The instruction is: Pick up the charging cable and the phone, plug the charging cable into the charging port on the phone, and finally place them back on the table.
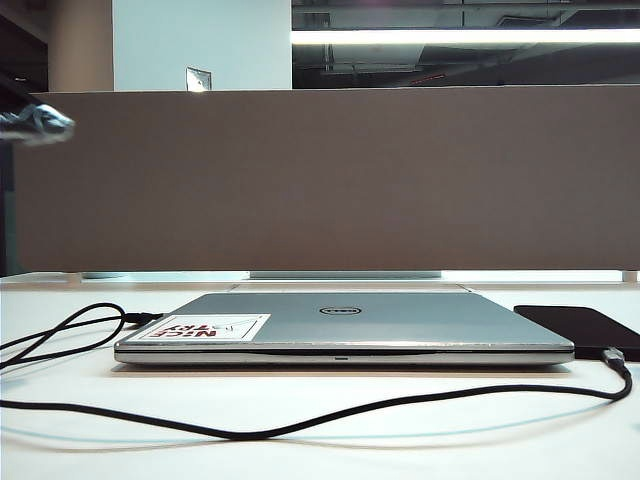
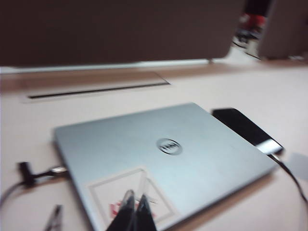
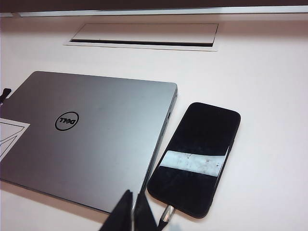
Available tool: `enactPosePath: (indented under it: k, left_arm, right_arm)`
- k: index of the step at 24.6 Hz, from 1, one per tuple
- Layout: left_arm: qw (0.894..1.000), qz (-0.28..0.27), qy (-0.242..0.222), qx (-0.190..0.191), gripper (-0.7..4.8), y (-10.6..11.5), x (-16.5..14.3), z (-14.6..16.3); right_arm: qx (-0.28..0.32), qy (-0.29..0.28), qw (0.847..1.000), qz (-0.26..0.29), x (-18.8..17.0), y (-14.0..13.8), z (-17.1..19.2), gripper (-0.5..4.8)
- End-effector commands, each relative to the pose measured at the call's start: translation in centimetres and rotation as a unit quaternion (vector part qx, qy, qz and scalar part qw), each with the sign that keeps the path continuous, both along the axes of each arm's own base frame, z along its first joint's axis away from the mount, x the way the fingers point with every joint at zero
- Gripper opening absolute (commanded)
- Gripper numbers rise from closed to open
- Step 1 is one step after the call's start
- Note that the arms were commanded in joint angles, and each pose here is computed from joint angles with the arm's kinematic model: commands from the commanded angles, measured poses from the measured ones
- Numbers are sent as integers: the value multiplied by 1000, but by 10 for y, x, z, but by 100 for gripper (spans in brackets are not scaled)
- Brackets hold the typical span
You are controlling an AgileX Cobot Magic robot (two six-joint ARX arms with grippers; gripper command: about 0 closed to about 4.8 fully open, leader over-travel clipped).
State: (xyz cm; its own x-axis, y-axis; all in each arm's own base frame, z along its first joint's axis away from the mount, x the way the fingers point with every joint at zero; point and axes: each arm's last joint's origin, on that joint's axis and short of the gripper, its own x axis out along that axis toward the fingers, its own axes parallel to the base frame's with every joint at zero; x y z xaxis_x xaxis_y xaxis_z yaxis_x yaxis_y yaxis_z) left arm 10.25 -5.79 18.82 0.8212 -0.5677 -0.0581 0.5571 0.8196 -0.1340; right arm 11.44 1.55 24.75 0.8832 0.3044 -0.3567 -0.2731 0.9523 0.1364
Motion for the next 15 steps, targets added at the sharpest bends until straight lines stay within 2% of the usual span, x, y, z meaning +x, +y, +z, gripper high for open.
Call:
enactPosePath:
  k: [1, 8, 12, 15]
  left_arm:
    - [997, 71, -5, -2, -5, 18, 0, 1]
    - [978, 199, -58, -16, -5, 46, -7, 6]
    - [966, 246, -75, -17, -6, 56, -10, 0]
    - [964, 257, -61, -11, -6, 58, -7, -10]
  right_arm:
    - [3, -12, 1000, 0, 0, 0, 4, 22]
    - [2, -12, 1000, 0, 0, 0, 4, 22]
    - [2, -12, 1000, 0, 0, 0, 4, 22]
    - [2, -11, 1000, 0, 0, 0, 3, 22]
